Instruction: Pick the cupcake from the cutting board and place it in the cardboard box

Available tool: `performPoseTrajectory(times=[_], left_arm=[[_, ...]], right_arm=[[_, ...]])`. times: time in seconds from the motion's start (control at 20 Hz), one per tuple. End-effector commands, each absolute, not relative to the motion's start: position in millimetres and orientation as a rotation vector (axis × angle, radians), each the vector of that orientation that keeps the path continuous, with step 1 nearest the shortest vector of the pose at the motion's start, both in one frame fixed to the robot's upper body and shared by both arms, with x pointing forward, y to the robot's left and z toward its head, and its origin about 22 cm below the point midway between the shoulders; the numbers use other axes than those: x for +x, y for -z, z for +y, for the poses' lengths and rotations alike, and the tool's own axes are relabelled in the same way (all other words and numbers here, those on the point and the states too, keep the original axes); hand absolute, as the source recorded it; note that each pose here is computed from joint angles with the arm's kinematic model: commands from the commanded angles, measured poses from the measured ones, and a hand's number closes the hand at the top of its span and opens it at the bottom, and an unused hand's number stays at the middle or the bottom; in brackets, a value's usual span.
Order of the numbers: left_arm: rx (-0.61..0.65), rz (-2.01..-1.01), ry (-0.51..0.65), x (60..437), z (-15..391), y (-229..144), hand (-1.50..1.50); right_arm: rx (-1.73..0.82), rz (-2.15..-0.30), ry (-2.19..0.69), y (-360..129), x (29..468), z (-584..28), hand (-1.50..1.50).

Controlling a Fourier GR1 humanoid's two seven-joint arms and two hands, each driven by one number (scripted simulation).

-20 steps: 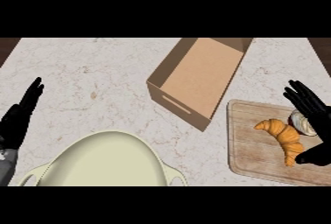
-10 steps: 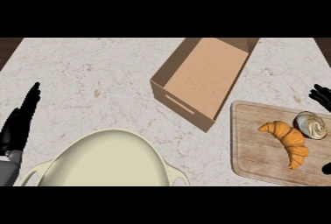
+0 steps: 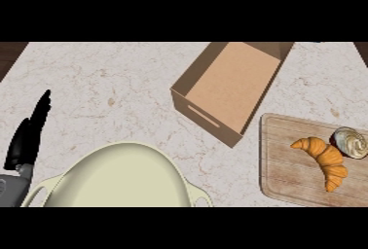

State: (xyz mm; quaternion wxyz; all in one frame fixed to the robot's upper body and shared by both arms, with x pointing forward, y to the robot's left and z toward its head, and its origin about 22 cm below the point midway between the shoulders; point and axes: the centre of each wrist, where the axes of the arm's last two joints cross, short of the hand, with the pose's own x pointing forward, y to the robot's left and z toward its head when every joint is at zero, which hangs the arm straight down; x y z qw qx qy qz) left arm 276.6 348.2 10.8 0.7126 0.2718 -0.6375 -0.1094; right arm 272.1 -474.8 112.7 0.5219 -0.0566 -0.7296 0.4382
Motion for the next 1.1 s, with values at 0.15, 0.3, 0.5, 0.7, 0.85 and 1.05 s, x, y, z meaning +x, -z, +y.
performPoseTrajectory(times=[0.15, 0.3, 0.5, 0.7, 0.85, 1.05], left_arm=[[0.605, -1.438, 0.254, 293, 344, -26, 0.00], [0.608, -1.421, 0.249, 283, 332, -3, 0.00], [0.586, -1.398, 0.265, 280, 345, -15, 0.00], [0.612, -1.399, 0.268, 279, 345, -19, 0.00], [0.620, -1.401, 0.245, 278, 335, -16, 0.00], [0.618, -1.393, 0.234, 276, 349, -17, 0.00]], right_arm=[[-0.007, -1.586, -1.467, -141, 280, -485, -1.50], [-0.079, -1.499, -1.602, -136, 289, -482, -1.50], [-0.052, -1.390, -1.688, -126, 298, -480, -1.50], [-0.043, -1.317, -1.761, -118, 312, -473, -1.50], [-0.077, -1.292, -1.821, -102, 323, -466, -1.50], [-0.059, -1.305, -1.832, -90, 336, -456, -1.50]])
